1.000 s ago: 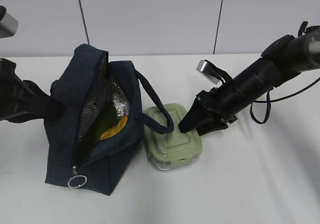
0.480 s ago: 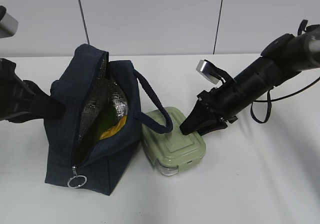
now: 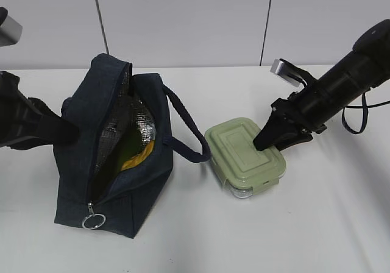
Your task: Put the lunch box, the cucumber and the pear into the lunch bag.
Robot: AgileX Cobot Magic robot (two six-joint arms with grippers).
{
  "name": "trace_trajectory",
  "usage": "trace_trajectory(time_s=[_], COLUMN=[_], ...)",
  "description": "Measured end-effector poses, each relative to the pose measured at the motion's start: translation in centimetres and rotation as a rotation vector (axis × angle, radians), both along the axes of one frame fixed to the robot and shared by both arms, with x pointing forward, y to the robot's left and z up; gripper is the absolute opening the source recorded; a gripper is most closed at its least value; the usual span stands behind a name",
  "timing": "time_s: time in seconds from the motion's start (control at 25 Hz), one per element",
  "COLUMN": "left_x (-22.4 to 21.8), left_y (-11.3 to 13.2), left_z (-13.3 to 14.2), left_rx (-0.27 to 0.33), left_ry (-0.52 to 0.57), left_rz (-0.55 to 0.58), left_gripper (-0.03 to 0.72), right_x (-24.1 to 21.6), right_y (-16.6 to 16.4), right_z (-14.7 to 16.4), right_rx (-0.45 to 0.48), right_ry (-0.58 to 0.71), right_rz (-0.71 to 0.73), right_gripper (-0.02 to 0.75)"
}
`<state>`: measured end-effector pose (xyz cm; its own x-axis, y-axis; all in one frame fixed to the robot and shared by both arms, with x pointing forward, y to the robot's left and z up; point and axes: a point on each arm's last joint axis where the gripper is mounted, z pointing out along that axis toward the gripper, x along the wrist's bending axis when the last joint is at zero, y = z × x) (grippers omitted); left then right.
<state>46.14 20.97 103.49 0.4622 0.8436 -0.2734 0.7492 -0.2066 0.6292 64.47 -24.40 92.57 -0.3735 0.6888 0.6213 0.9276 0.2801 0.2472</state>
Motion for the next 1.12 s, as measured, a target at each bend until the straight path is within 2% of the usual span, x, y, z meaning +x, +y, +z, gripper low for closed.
trace_trajectory(time_s=[0.56, 0.96, 1.12], left_x=[0.0, 0.0, 0.0], left_y=[0.0, 0.0, 0.0], left_z=[0.0, 0.0, 0.0], left_rx=[-0.001, -0.001, -0.001], left_ry=[0.0, 0.0, 0.0], left_rz=[0.0, 0.0, 0.0], left_gripper=[0.003, 0.002, 0.002], right_x=[-0.5, -1.6, -1.7], right_y=[-0.1, 0.1, 0.4], right_z=[3.9, 8.0, 10.9], right_rx=[-0.015, 0.002, 0.048], right_ry=[-0.097, -0.183, -0.253], right_rz=[0.002, 0.014, -0.003], right_gripper=[0.266, 0.266, 0.266])
